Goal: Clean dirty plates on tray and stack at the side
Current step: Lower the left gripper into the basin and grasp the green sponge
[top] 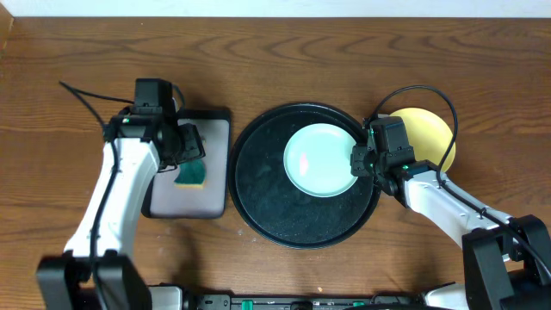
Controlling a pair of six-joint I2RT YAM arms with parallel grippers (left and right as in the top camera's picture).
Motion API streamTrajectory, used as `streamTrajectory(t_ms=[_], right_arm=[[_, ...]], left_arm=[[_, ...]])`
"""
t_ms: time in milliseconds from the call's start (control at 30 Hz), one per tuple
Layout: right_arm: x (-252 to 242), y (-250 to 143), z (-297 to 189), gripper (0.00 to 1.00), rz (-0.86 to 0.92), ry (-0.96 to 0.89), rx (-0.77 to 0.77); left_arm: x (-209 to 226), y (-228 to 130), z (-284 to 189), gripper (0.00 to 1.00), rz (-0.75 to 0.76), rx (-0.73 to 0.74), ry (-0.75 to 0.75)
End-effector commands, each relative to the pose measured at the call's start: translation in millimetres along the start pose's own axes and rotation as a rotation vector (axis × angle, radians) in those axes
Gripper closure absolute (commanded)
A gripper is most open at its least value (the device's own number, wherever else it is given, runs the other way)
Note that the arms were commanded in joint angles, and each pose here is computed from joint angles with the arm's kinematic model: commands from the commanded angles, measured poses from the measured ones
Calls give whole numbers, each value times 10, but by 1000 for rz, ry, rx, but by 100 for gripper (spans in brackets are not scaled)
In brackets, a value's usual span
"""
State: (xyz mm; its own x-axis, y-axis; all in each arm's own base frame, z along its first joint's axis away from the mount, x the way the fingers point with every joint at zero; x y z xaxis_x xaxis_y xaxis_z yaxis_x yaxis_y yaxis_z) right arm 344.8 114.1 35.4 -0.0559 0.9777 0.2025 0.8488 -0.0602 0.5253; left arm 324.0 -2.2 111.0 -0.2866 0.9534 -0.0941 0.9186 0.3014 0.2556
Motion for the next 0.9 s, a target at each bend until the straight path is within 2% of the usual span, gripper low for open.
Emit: streamTrajectory(t_ms=[0, 333, 867], right_arm=[[5, -8, -2, 70, -18, 7, 1], [8, 0, -2, 68, -18, 8, -3], [13, 15, -2, 68, -18, 10, -9]], left_arm=[[106, -2, 187, 37, -5, 31, 71], [143, -92, 657, 36, 13, 141, 105], [187, -201, 871, 38, 31, 189, 121]])
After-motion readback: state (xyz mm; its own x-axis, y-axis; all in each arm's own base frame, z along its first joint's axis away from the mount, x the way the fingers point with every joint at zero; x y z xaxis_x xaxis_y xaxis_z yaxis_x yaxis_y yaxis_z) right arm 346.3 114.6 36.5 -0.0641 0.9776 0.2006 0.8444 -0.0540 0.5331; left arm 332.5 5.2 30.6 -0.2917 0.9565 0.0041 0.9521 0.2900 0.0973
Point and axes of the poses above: each gripper's point midway between its finger pads, its own z axis out along the fingers, its own x axis along the line the jaws close on, y = z × x, the point moved 1 cm from there along -z, back along the fingers
